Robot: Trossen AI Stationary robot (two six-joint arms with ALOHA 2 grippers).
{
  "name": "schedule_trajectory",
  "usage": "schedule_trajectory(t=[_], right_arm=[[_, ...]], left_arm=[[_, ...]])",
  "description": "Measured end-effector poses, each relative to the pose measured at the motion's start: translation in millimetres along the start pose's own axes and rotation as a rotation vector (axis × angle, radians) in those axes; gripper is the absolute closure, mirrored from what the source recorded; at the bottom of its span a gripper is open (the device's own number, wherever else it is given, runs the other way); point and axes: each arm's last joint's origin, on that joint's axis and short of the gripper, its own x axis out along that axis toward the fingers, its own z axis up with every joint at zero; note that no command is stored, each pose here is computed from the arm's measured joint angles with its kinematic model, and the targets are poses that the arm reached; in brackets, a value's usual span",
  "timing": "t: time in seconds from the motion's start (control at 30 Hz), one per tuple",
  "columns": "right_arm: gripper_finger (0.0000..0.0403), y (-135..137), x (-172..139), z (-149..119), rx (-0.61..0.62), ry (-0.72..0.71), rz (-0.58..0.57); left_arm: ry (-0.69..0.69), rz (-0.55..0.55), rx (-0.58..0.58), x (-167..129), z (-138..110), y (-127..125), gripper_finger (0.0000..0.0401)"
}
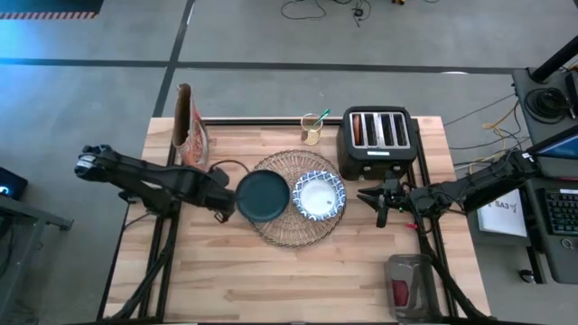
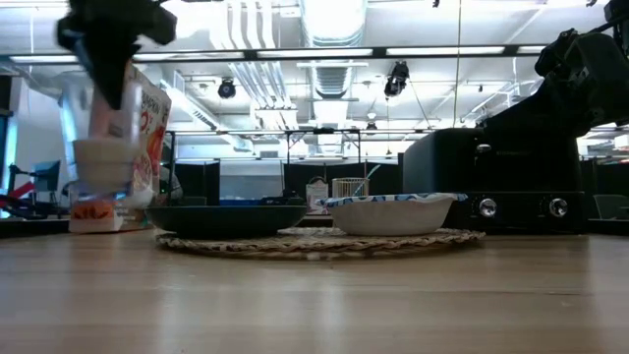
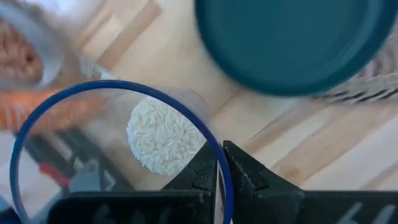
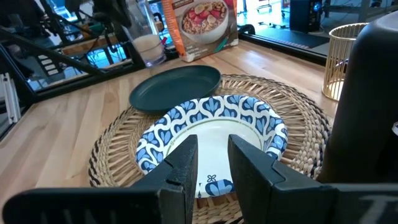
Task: Arrange a breakfast setting
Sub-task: Put the transparent cup of milk to the top of the black plate on the brown placemat
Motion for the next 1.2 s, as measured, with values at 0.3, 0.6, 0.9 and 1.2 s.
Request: schedule_trajectory(t=[0.3, 0.6, 0.9, 1.2], right_arm=[[0.0323, 0, 0, 0, 0.0, 0.0, 0.0], [0.0323, 0, 0, 0, 0.0, 0.0, 0.0], [0.0323, 0, 0, 0, 0.0, 0.0, 0.0], [0.0323, 0, 0, 0, 0.0, 0.0, 0.0]], left_arm=[[-0.042, 0.081, 0.215, 3, 57, -29, 0.0401], [-0.115, 0.09, 0.371, 11, 106, -42, 0.0401], [-0.223, 0.063, 0.506, 26, 144, -38, 0.0401], [-0.261, 0.025, 0.64, 48, 181, -17, 0.0401]])
